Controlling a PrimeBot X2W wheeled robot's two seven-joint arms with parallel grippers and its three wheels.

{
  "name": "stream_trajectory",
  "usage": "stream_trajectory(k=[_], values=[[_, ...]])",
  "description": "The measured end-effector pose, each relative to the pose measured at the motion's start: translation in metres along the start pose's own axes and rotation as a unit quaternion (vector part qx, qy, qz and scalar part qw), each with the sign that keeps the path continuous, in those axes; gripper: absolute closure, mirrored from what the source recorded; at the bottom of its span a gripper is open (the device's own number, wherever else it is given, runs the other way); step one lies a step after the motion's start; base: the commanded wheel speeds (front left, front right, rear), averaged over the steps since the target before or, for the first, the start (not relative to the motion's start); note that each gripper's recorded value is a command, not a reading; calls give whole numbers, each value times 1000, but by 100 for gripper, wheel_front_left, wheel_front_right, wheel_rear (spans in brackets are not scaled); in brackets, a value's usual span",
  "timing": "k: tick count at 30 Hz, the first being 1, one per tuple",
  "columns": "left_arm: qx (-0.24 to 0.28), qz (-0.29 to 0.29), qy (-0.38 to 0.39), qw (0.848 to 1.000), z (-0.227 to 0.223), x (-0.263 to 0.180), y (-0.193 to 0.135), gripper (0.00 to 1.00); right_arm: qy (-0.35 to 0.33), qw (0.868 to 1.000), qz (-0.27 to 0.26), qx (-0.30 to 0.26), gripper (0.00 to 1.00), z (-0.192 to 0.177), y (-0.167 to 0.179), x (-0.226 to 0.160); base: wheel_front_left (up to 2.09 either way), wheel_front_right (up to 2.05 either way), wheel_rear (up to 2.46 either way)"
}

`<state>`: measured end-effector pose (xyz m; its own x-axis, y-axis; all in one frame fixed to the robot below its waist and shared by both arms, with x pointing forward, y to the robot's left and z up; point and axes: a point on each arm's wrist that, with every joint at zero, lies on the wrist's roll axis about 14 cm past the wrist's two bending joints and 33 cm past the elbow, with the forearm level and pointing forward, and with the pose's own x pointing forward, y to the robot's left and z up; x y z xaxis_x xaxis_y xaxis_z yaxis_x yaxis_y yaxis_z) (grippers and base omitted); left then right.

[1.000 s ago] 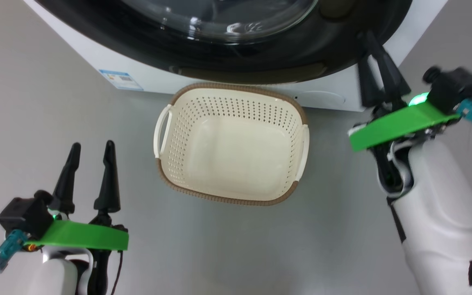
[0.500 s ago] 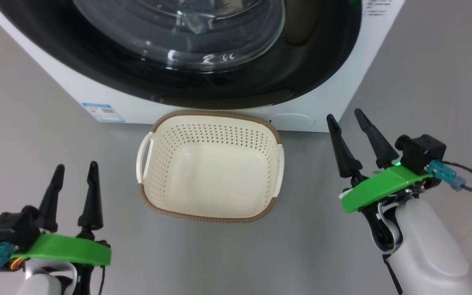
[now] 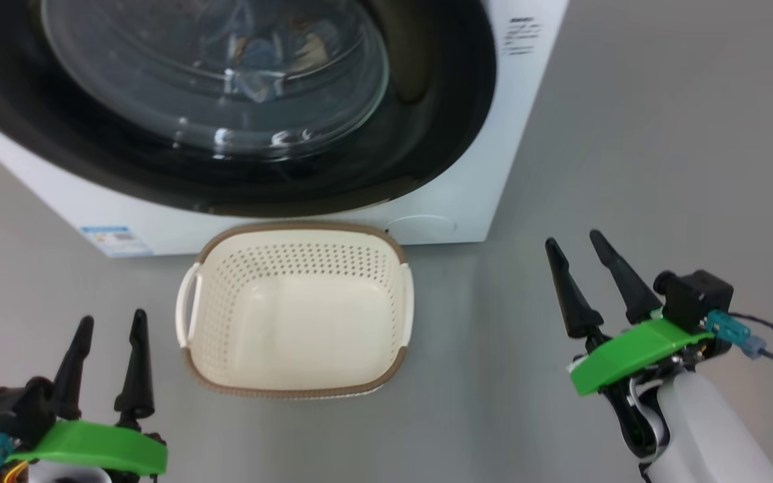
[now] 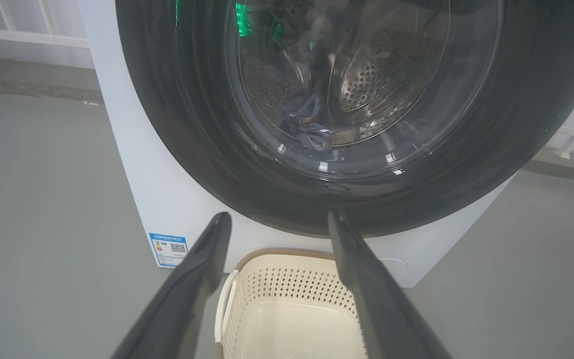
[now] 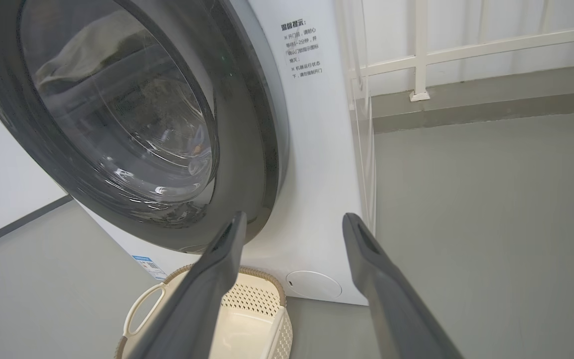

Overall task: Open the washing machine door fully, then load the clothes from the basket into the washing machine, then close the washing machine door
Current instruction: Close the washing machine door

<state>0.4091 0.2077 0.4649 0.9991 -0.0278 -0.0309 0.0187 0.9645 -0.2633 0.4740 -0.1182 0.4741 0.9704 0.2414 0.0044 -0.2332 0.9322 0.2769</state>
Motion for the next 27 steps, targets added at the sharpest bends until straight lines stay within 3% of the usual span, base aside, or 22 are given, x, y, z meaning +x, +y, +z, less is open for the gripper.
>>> stream_trajectory(k=[16, 27], values=[[0, -30, 2, 1000, 1, -8, -18, 0, -13, 998, -63, -4, 0, 15, -36, -61, 0, 0, 0], [1, -29, 9, 1000, -4, -13, -17, 0, -17, 996, -92, -4, 0, 19, -52, -80, 0, 0, 0]])
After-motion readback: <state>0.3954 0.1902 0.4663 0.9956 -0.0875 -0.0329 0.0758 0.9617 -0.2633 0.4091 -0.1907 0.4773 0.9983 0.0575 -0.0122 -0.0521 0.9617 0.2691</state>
